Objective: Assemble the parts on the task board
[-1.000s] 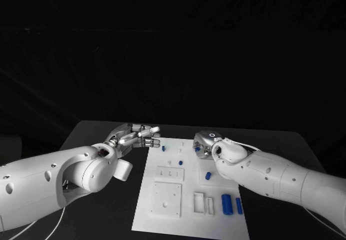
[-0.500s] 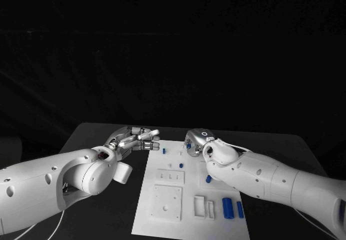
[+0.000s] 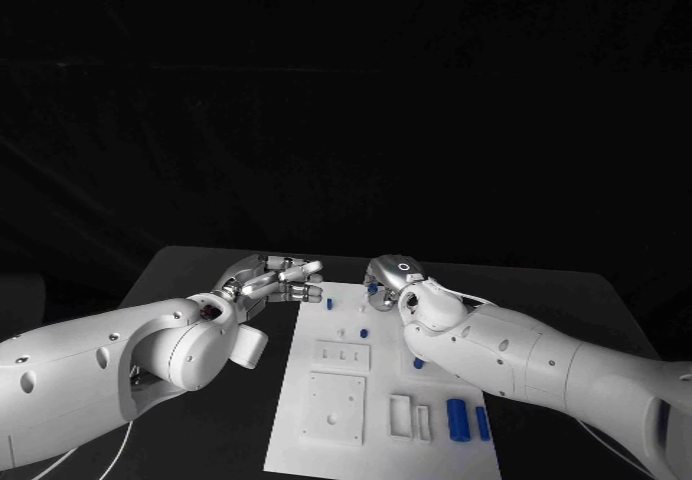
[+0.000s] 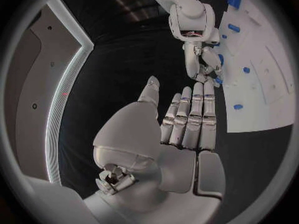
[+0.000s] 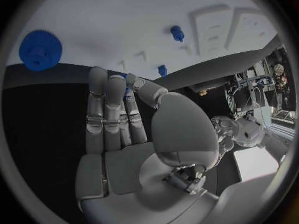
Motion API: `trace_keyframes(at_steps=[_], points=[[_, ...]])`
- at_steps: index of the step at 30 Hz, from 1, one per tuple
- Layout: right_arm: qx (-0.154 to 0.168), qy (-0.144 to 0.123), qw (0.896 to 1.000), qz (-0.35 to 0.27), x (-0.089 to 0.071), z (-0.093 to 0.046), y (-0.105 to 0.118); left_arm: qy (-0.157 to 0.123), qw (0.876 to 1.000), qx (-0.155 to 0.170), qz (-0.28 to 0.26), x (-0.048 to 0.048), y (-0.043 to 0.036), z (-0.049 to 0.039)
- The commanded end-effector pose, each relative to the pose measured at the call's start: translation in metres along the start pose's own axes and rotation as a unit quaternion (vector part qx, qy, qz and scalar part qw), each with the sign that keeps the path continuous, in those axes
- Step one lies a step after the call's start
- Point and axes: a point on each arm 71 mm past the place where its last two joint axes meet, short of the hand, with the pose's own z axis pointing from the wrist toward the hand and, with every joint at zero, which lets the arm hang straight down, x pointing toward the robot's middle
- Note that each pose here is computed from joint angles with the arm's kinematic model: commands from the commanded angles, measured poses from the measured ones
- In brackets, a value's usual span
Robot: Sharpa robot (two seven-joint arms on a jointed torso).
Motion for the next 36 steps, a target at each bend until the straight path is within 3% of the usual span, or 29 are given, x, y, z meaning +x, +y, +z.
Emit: trace_keyframes(at_steps=[1, 21, 36], points=[[-0.003, -0.008, 1.000, -0.006, -0.001, 0.001, 0.003, 0.007, 1.000, 0.005, 0.000, 0.0013, -0.0040, 0.0020], [0.002, 0.001, 1.000, -0.016, 0.003, 0.005, 0.005, 0.009, 1.000, 0.013, 0.005, 0.0022, -0.0145, 0.0049], [0.015, 0.007, 1.000, -0.022, 0.005, 0.006, 0.001, 0.015, 1.000, 0.013, 0.005, 0.0046, -0.0178, 0.0057]])
